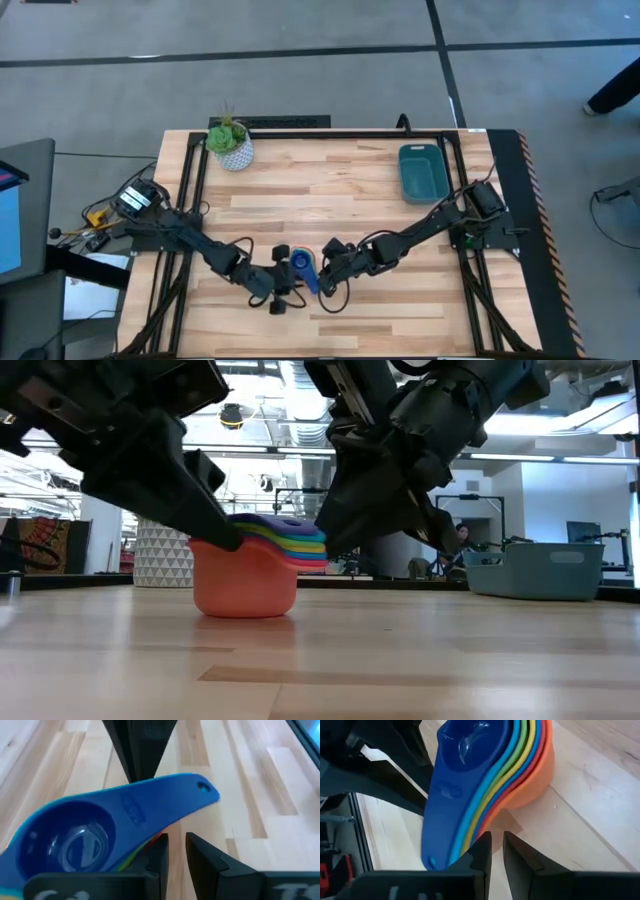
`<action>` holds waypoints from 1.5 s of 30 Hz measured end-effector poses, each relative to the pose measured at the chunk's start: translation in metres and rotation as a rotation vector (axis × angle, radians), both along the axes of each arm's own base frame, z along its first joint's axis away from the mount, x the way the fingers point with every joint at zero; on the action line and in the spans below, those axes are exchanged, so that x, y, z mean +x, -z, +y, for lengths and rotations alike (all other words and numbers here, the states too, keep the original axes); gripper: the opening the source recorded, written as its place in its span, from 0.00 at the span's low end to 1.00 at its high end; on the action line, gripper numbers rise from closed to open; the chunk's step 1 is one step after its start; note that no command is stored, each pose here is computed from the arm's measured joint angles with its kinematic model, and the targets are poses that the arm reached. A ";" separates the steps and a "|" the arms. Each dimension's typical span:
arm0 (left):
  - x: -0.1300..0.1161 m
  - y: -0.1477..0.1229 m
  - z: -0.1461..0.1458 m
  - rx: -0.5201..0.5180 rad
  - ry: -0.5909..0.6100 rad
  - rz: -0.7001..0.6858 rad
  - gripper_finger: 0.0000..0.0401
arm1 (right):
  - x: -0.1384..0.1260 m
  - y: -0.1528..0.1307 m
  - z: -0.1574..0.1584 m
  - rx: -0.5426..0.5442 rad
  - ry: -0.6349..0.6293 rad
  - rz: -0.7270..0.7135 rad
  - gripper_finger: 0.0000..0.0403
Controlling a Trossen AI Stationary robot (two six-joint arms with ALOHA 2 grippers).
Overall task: Nest measuring cups in basket
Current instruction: Stack the dark blue measuring cup into the light blue measuring cup
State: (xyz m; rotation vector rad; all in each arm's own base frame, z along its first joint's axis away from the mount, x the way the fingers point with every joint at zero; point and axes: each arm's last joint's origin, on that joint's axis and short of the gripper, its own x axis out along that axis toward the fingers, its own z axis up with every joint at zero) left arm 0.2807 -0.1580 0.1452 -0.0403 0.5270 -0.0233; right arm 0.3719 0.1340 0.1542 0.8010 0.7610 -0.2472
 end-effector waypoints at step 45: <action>0.027 -0.015 0.041 -0.007 -0.068 -0.139 0.14 | -0.063 -0.064 -0.023 -0.312 -0.215 0.249 0.18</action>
